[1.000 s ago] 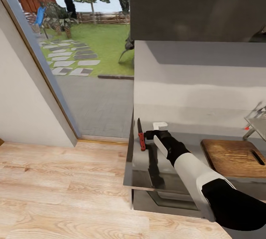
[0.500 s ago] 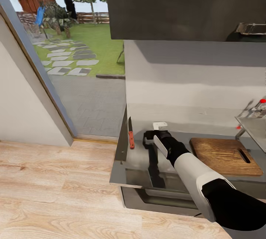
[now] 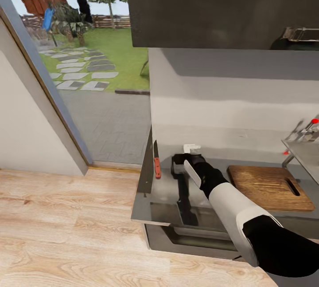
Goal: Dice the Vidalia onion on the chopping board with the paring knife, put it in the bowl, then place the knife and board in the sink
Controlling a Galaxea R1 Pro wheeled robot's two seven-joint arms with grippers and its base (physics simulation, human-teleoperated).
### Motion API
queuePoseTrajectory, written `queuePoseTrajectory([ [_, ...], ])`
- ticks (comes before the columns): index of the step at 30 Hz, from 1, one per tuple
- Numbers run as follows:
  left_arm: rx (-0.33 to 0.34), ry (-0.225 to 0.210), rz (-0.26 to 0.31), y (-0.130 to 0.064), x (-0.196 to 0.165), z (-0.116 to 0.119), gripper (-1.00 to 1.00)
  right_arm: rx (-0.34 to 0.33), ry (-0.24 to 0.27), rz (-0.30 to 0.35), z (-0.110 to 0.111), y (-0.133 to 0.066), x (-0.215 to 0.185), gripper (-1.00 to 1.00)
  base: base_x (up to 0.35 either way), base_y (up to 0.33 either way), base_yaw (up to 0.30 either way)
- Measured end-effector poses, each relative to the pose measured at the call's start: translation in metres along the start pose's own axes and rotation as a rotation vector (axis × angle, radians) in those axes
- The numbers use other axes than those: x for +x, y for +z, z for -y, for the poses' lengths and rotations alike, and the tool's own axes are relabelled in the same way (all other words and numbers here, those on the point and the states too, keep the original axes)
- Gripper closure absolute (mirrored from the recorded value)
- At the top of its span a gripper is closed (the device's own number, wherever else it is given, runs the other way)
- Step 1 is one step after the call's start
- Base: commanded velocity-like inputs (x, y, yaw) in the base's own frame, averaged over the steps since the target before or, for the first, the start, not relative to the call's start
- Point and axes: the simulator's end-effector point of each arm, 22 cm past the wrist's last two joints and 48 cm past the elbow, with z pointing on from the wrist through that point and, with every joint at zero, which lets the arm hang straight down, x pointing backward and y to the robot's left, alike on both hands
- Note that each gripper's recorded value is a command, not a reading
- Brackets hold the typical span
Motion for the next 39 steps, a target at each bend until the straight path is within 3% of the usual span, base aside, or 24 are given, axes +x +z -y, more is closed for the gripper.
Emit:
queuePoseTrajectory([
  [13,0.000,0.000,-0.001,0.000,0.000,0.000,-1.00,-0.060,0.021,0.233,-0.021,-0.043,-0.098,-1.00,0.000,0.000,0.000],
  [20,0.000,0.000,-0.001,0.000,0.000,0.000,-1.00,-0.103,0.041,0.330,-0.030,-0.078,-0.109,-1.00,0.000,0.000,0.000],
  [30,0.000,0.000,0.001,0.000,-0.001,0.000,-1.00,-0.140,0.033,0.365,-0.018,-0.150,-0.068,-1.00,0.000,0.000,0.000],
  [34,0.000,0.001,0.003,0.001,-0.002,0.000,-1.00,-0.134,0.034,0.343,-0.011,-0.156,-0.038,-1.00,0.000,0.000,0.000],
  [39,0.000,0.001,0.004,0.001,-0.002,0.000,-1.00,-0.094,0.021,0.345,0.018,-0.157,0.005,-1.00,0.000,0.000,0.000],
])
